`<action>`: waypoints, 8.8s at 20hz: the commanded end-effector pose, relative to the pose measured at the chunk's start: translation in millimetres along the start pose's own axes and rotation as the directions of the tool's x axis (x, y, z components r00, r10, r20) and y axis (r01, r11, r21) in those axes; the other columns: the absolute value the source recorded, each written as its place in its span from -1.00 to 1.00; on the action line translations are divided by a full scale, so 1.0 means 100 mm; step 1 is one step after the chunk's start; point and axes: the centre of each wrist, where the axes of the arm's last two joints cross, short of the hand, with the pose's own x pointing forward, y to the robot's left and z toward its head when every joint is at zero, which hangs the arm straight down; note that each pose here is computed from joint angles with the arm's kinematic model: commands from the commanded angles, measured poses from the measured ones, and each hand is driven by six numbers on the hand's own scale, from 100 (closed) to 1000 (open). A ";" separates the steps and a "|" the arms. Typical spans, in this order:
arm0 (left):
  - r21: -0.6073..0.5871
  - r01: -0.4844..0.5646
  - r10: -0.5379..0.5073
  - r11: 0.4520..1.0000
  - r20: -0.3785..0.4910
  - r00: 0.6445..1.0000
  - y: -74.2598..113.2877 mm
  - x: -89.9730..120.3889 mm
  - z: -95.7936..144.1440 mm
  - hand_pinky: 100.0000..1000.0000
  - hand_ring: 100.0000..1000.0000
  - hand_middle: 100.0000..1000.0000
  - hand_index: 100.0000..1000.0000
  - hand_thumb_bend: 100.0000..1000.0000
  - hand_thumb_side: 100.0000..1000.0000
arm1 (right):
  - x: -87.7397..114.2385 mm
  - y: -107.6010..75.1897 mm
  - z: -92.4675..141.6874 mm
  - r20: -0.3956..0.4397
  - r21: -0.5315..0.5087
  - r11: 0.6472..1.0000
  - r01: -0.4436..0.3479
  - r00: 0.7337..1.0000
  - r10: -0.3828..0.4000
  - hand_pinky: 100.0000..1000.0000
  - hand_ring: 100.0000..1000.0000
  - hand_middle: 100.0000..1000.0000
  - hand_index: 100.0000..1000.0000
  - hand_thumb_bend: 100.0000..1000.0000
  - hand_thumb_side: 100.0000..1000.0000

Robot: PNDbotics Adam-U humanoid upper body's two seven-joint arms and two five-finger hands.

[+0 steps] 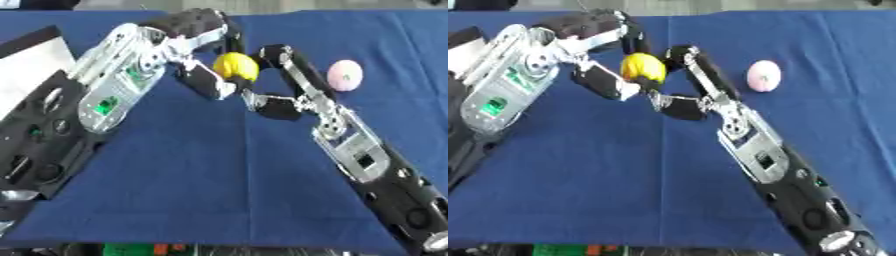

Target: Pick up the objects with one hand, pass them to the other hand, and then place them into the box on the other side of the table.

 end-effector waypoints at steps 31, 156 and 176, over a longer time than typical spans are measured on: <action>0.092 0.096 -0.093 0.991 -0.034 0.995 0.07 -0.02 0.02 0.14 -0.10 -0.38 -0.22 -1.00 -0.74 | 0.01 -0.09 -0.02 -0.053 0.034 0.999 -0.034 0.998 0.036 0.53 0.44 0.38 0.36 -1.00 -0.70; 0.794 -0.182 0.603 0.580 -0.269 0.751 -0.27 -1.45 1.67 0.34 0.18 0.27 0.50 -0.23 -0.05 | -0.05 -1.11 0.31 -0.498 0.130 0.930 -0.343 0.789 0.360 0.72 0.68 0.67 0.65 -1.00 0.00; 0.789 -0.203 0.611 0.579 -0.256 0.749 -0.36 -1.42 1.65 0.35 0.17 0.26 0.49 -0.23 -0.05 | -0.38 -1.21 0.41 -0.620 0.308 0.877 -0.369 0.622 0.479 0.80 0.75 0.71 0.72 -1.00 -0.36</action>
